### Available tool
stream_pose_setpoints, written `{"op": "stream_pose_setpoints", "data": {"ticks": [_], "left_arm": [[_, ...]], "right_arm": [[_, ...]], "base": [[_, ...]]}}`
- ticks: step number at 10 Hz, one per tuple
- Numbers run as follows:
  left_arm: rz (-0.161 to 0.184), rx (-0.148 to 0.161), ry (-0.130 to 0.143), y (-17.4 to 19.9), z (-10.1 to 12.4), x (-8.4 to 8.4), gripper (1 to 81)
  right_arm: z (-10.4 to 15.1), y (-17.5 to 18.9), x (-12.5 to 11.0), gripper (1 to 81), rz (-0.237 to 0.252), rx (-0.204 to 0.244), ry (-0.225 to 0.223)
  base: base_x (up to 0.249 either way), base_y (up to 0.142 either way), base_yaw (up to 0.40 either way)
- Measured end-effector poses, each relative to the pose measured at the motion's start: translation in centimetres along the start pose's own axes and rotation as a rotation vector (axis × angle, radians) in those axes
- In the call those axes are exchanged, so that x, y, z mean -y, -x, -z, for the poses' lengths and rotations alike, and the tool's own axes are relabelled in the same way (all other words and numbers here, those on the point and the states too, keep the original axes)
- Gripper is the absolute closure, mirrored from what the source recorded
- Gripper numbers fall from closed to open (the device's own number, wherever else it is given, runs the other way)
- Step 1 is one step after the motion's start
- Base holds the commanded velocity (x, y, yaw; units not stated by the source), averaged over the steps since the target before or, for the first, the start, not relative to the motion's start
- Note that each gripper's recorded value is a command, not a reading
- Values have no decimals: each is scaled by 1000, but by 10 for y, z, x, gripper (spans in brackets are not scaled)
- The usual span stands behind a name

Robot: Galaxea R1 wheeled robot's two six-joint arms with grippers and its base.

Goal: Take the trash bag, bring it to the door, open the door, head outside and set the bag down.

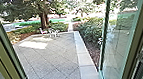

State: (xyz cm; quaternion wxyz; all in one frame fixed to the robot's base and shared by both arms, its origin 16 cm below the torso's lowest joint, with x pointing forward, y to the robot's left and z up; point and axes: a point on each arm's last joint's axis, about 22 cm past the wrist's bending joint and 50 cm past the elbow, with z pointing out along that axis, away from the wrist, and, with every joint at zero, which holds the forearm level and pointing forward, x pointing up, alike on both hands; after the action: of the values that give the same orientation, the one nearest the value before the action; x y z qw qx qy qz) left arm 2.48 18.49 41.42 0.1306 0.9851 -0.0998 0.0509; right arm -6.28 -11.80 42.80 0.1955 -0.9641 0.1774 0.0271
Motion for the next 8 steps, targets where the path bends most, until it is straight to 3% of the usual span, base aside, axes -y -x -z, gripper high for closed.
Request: {"op": "stream_pose_setpoints", "data": {"ticks": [5,8], "left_arm": [[1,1,0,0,0,0,811],[4,8,0,12,1,-2,811]], "right_arm": [[0,2,0,10,26,0,0],[1,15,-5,10,22,10,4]], "base": [[0,0,0],[83,0,0]]}}
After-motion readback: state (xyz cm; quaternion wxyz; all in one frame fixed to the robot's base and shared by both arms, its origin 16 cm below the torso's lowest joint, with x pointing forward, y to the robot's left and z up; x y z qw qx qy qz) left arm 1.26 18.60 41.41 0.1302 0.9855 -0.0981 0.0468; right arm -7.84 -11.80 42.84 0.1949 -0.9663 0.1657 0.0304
